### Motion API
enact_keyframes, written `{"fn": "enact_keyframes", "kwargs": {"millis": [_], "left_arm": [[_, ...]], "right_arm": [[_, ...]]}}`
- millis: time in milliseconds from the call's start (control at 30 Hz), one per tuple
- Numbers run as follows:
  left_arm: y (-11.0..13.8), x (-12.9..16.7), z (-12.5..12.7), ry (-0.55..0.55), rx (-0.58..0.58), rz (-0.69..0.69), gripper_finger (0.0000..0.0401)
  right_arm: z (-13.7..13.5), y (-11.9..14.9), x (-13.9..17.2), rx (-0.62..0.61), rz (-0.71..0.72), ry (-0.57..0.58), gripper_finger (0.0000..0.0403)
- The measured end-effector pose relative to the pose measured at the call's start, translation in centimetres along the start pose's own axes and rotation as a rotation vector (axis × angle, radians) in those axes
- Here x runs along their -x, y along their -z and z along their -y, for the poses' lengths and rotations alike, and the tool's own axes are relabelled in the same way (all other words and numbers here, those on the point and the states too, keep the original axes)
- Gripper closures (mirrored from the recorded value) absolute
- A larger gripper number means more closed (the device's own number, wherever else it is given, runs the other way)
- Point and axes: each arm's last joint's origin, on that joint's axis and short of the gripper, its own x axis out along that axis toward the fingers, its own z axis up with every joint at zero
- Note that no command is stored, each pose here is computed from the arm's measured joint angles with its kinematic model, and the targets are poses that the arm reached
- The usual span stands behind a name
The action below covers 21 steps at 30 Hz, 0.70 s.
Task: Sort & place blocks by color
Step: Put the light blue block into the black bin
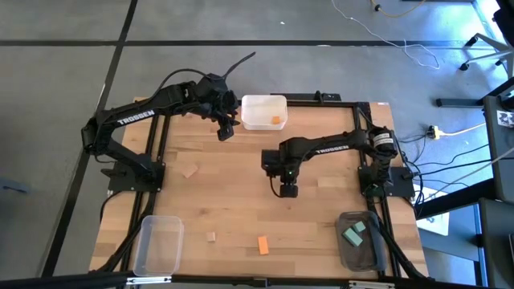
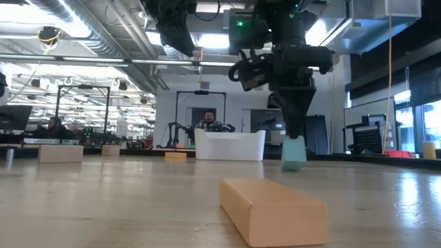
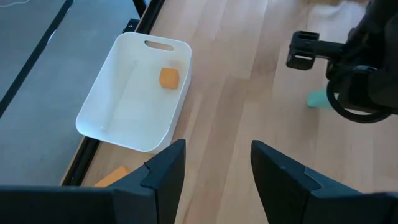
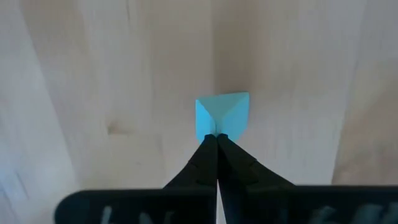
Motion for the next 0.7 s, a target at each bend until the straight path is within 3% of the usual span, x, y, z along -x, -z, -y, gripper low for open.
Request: {"fn": "enact_keyframes", "kwargs": {"millis": [267,700], "left_arm": [[0.0,0.0,0.0,0.000,0.000,0.000,0.0227],[0.0,0.0,0.0,0.000,0.000,0.000,0.0227]], "right_arm": [[-1.2,0.9,0.8,-0.014,-0.041,0.005,0.0403],[-2.2,4.2,6.8,-0.100,0.047,0.028,0.0403]]}}
